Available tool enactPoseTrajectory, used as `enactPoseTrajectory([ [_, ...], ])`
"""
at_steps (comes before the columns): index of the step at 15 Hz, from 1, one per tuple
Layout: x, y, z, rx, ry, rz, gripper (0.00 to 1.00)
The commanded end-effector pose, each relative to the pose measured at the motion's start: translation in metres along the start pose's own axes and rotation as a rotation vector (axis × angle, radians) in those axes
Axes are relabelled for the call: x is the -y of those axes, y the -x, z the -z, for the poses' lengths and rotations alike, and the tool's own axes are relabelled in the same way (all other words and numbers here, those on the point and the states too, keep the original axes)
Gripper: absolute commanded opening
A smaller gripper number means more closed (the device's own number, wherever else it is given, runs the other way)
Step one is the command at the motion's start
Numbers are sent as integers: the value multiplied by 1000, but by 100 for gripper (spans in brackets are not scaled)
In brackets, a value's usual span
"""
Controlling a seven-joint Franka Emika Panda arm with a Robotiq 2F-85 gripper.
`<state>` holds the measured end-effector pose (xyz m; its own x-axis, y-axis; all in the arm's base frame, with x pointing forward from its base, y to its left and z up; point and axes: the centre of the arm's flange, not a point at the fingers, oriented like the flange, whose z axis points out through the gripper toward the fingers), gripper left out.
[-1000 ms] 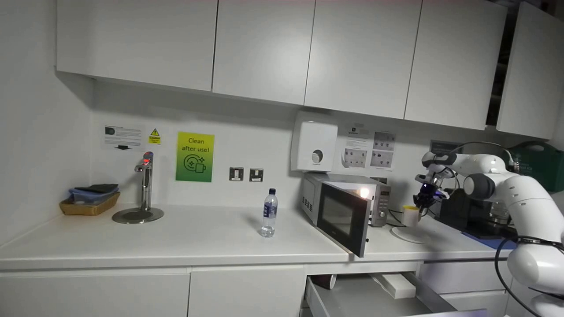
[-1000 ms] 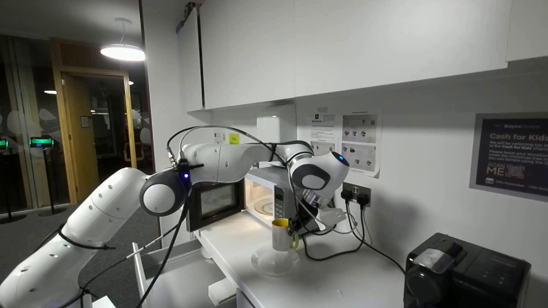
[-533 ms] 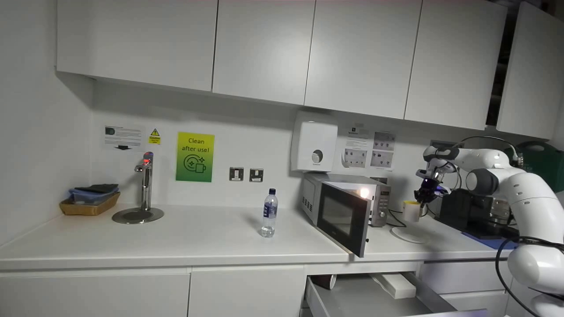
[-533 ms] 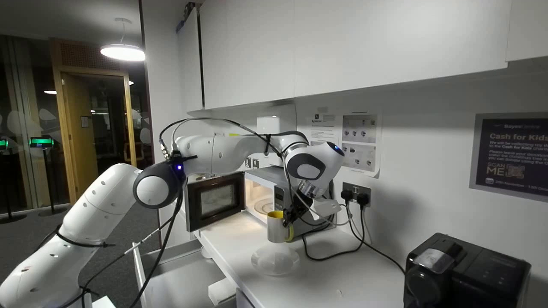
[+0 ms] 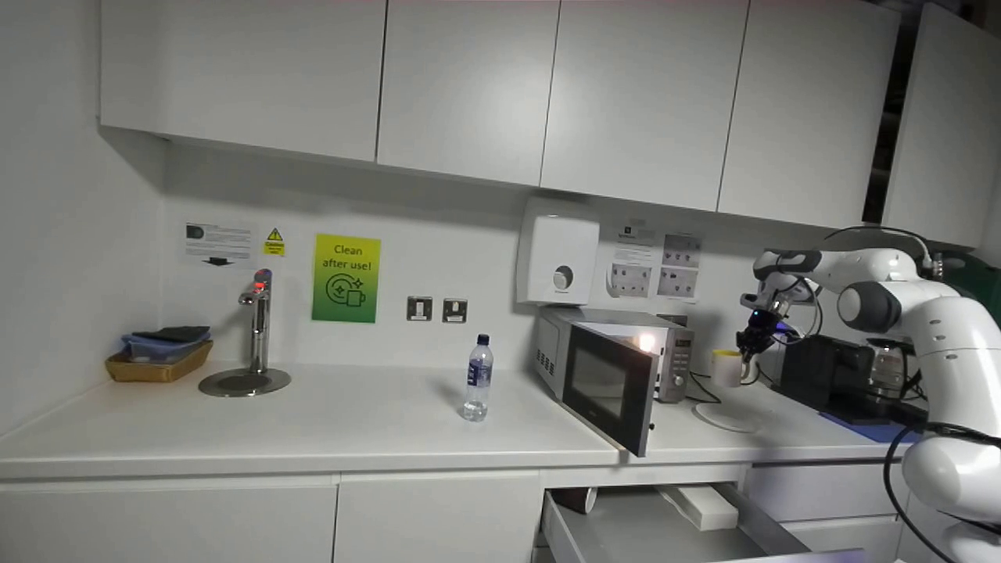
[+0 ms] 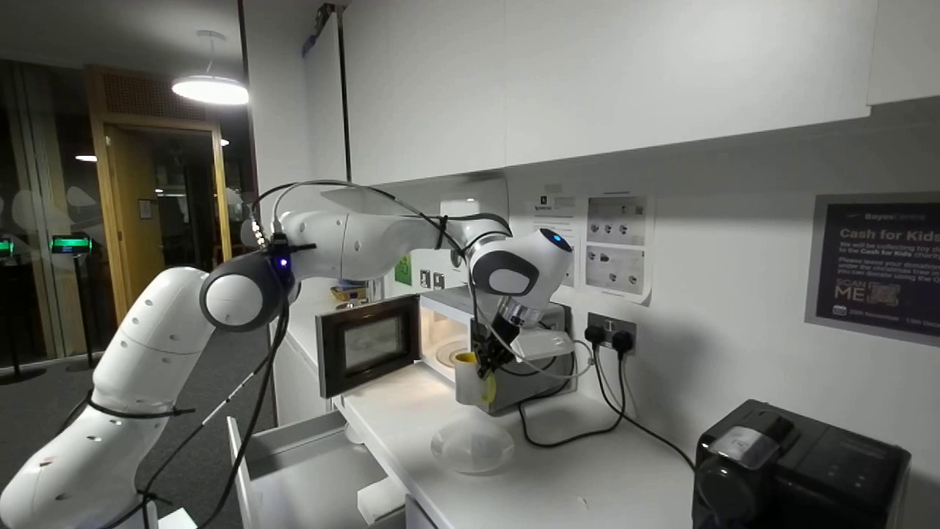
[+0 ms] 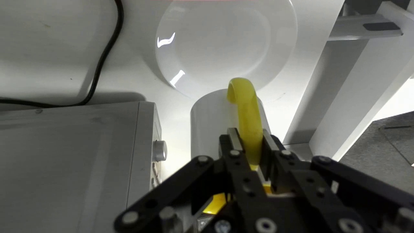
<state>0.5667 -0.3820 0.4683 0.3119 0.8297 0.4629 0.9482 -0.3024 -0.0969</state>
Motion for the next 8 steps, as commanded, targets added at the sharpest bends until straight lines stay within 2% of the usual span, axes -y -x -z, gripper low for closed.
enactPoseTrajectory([
  [1, 46, -23, -6, 10, 88, -65, 4],
  [8, 79, -39, -17, 25, 136, -128, 4],
])
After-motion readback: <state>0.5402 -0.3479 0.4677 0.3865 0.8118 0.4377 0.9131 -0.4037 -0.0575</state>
